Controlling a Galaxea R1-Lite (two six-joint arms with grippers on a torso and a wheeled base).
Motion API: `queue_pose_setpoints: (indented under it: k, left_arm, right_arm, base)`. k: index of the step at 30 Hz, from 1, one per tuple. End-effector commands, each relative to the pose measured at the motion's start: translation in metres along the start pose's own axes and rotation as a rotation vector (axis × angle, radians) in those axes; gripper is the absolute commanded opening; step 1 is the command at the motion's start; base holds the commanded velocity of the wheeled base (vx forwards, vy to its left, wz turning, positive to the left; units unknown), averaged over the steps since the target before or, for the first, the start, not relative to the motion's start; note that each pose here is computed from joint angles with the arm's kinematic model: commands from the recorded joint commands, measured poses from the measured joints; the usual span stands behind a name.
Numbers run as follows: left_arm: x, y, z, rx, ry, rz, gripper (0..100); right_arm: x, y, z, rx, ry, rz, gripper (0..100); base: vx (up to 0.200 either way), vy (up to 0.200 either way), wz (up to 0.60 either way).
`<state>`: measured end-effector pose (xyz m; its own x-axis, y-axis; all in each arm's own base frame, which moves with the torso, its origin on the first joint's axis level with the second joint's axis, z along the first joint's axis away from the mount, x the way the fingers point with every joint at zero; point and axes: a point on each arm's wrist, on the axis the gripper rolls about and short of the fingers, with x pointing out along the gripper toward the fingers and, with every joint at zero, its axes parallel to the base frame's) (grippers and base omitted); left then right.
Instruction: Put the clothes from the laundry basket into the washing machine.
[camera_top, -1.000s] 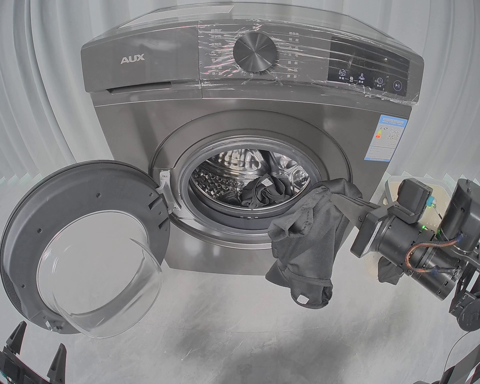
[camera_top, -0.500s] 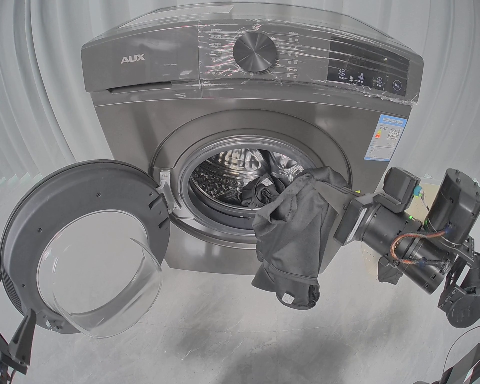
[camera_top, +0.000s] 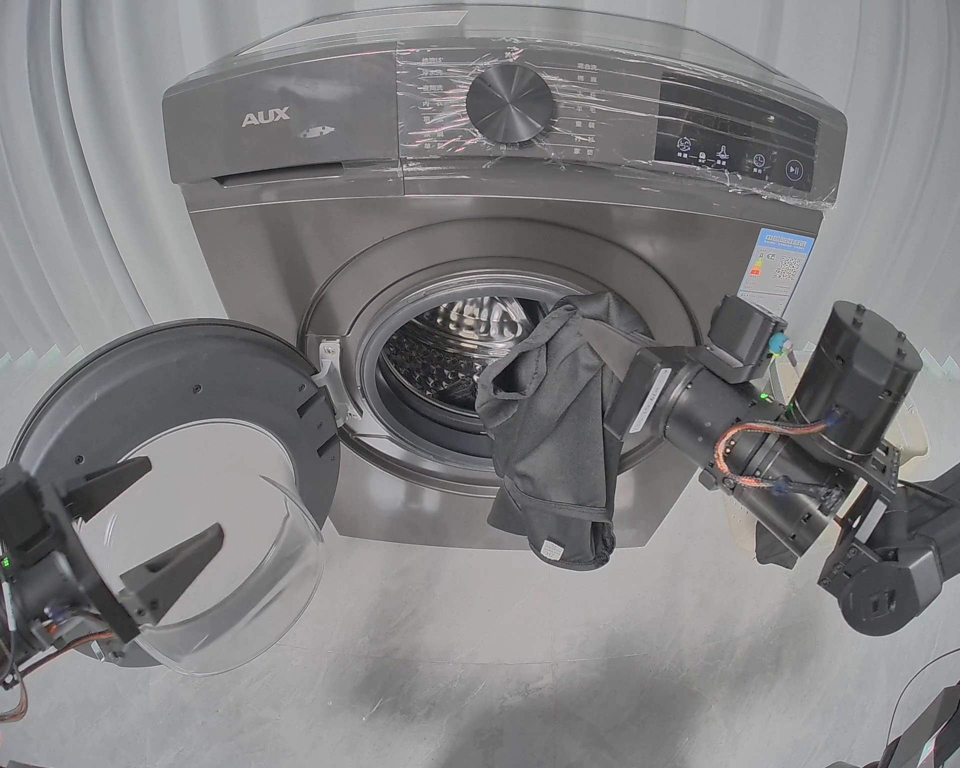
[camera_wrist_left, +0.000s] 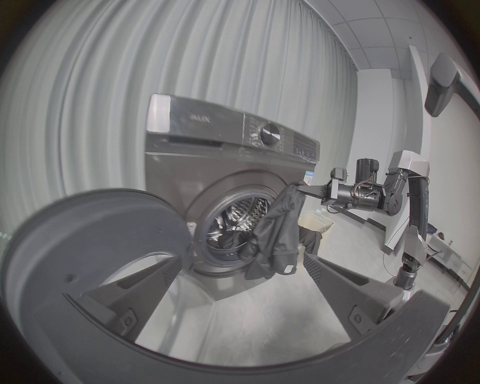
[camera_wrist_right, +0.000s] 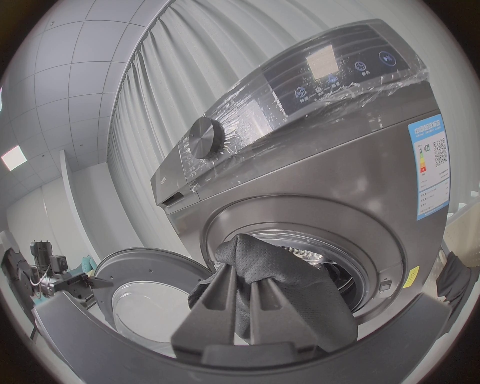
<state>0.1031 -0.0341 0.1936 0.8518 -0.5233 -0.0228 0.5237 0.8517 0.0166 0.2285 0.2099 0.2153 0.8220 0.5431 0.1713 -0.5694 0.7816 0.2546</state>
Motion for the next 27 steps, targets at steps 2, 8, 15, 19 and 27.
queue_pose_setpoints:
  k: [2,8,15,19,27]
  left_arm:
    - [0.093,-0.007,-0.021,-0.034,0.132,-0.132,100]
    - [0.117,-0.015,-0.031,-0.055,0.145,-0.204,100]
    - [0.134,-0.023,-0.036,-0.119,0.179,-0.362,100]
    - [0.143,-0.023,-0.042,-0.127,0.202,-0.381,100]
    - [0.16,-0.023,-0.057,-0.142,0.254,-0.434,100]
  right_arm:
    - [0.032,0.006,-0.025,0.005,0.014,-0.033,0]
    - [0.034,0.006,-0.027,0.005,0.009,-0.036,0]
    - [0.039,0.008,-0.026,0.006,-0.003,-0.03,0]
    - [0.041,0.008,-0.027,0.005,-0.003,-0.03,0]
    - [0.044,0.012,-0.026,0.009,-0.015,-0.02,0]
  base:
    - [0.0,0.0,0.0]
    - [0.0,0.0,0.0]
    - [0.0,0.0,0.0]
    - [0.0,0.0,0.0]
    - [0.0,0.0,0.0]
